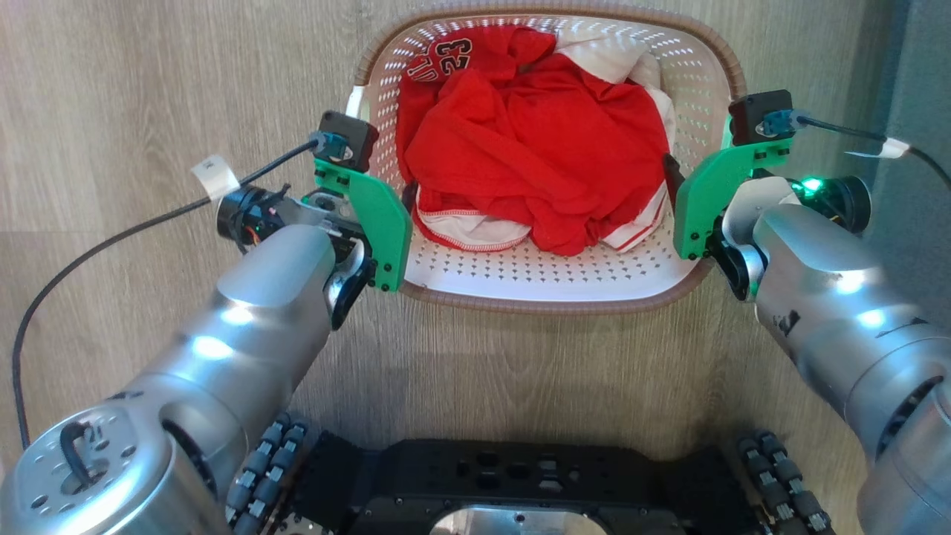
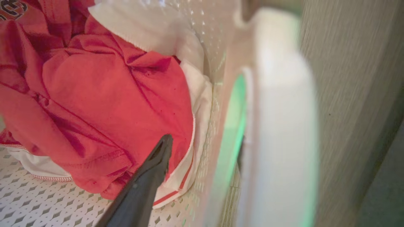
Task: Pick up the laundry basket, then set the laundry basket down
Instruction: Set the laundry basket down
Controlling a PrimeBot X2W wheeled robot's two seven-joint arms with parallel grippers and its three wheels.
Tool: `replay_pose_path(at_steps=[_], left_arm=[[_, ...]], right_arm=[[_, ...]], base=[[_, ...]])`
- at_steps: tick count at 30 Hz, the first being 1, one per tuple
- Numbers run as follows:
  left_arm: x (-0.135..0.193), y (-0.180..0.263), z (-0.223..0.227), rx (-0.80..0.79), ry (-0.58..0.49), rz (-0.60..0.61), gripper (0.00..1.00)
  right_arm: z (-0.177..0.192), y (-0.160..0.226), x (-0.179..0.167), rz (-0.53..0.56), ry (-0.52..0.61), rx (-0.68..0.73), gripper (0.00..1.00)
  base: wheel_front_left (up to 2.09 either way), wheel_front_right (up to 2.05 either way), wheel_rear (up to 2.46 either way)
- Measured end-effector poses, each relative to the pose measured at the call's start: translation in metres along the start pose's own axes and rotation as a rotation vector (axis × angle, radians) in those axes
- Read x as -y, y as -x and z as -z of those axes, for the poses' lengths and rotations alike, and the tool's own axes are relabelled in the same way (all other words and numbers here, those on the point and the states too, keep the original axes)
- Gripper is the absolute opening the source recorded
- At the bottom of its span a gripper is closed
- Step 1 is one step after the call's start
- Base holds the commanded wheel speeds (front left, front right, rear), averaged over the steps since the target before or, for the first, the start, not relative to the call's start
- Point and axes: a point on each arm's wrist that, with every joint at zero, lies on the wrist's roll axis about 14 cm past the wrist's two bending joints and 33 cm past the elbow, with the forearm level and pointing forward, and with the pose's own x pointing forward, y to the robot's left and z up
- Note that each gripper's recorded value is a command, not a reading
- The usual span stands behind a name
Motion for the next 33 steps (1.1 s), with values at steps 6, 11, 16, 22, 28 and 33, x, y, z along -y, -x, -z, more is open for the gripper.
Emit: replay_pose_path(at_steps=[6,11,16,22,28,33], left_arm=[[-0.001,0.008,-0.011,0.034,-0.002,-0.018,1.00],[0.001,0.020,-0.019,0.055,-0.012,-0.026,1.00],[0.008,0.038,-0.008,0.033,0.008,-0.030,1.00],[0.016,0.066,-0.006,0.055,-0.023,-0.046,1.00],[0.032,0.096,0.003,0.088,-0.049,-0.045,1.00],[0.040,0.124,-0.007,0.207,-0.081,-0.068,1.00]], right_arm=[[-0.010,0.008,0.000,0.009,0.006,0.021,1.00],[-0.025,0.021,-0.003,0.015,0.019,0.050,1.00],[-0.029,0.040,-0.009,0.023,0.029,0.067,1.00],[-0.035,0.074,-0.016,0.040,0.045,0.104,1.00],[-0.043,0.111,-0.037,0.036,0.057,0.183,1.00],[-0.053,0.144,-0.050,0.042,0.068,0.282,1.00]], base=[[0.00,0.00,0.00],[0.00,0.00,0.00],[0.00,0.00,0.00],[0.00,0.00,0.00],[0.00,0.00,0.00],[0.00,0.00,0.00]])
